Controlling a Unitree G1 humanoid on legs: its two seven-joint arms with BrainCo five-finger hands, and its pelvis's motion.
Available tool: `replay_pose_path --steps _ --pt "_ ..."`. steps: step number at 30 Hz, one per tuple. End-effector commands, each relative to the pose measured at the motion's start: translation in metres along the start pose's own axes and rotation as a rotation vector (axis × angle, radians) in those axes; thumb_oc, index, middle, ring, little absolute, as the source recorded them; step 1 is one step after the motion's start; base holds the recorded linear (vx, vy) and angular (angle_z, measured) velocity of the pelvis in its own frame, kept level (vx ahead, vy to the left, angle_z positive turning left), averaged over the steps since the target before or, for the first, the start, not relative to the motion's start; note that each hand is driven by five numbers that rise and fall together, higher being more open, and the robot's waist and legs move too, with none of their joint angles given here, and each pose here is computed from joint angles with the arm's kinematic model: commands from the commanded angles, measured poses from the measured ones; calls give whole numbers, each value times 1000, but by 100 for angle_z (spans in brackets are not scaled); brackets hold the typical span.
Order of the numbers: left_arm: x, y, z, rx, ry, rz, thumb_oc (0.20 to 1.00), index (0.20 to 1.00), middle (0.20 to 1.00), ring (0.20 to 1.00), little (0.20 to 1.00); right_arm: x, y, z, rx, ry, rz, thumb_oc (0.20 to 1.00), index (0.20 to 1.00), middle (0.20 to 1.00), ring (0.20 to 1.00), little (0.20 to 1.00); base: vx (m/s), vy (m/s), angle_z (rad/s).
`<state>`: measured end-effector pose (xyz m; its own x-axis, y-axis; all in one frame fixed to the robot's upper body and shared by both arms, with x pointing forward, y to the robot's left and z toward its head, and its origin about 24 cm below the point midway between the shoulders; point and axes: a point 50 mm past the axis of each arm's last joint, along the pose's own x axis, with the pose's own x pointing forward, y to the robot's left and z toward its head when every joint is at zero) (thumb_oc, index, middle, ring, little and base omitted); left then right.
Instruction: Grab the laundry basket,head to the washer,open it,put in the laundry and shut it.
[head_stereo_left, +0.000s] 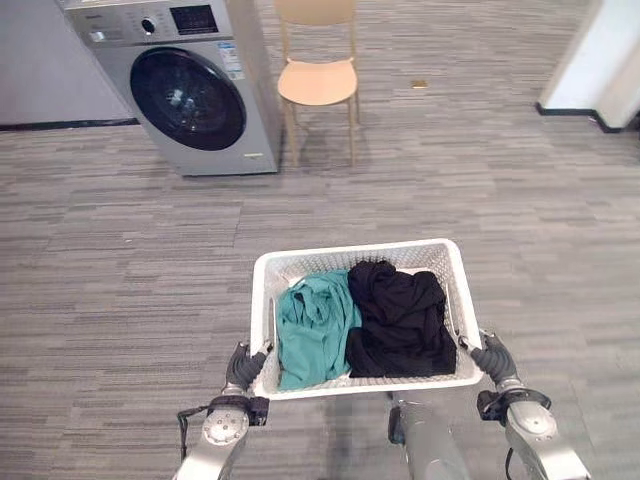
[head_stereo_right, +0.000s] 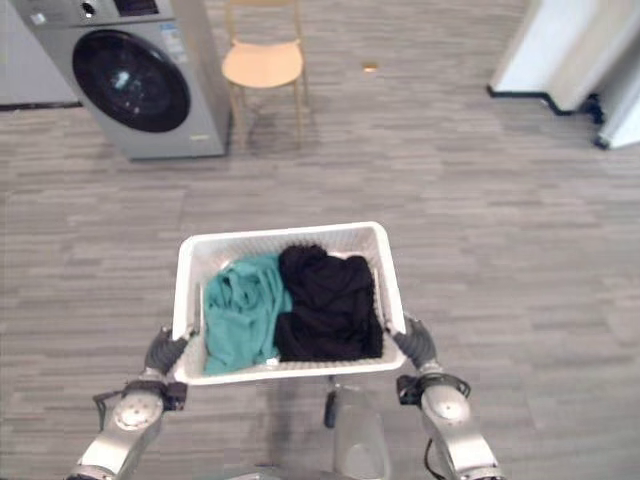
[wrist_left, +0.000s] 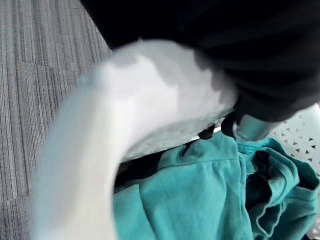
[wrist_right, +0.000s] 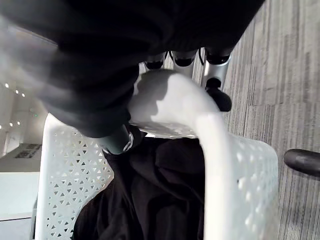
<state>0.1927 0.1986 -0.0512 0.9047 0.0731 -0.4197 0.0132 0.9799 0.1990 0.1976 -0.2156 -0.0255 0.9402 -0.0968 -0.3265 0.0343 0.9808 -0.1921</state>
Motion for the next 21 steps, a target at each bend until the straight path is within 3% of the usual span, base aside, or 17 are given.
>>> replay_pose_path --steps 1,4,7,21 --pt "2 -5 56 -65 -293 -89 200 200 200 200 200 -1 15 43 114 -238 149 200 200 200 200 200 570 -240 44" --pt "2 -12 57 -98 -291 -122 200 200 200 200 200 0 2 42 113 -239 101 200 200 200 200 200 511 -368 111" --pt "2 -13 58 -108 -285 -130 200 200 200 200 200 1 -6 46 98 -244 74 200 200 200 200 200 529 -213 -6" --pt "-2 -10 49 -80 -247 -123 200 200 200 200 200 1 -3 42 111 -239 62 200 200 200 200 200 488 84 -20"
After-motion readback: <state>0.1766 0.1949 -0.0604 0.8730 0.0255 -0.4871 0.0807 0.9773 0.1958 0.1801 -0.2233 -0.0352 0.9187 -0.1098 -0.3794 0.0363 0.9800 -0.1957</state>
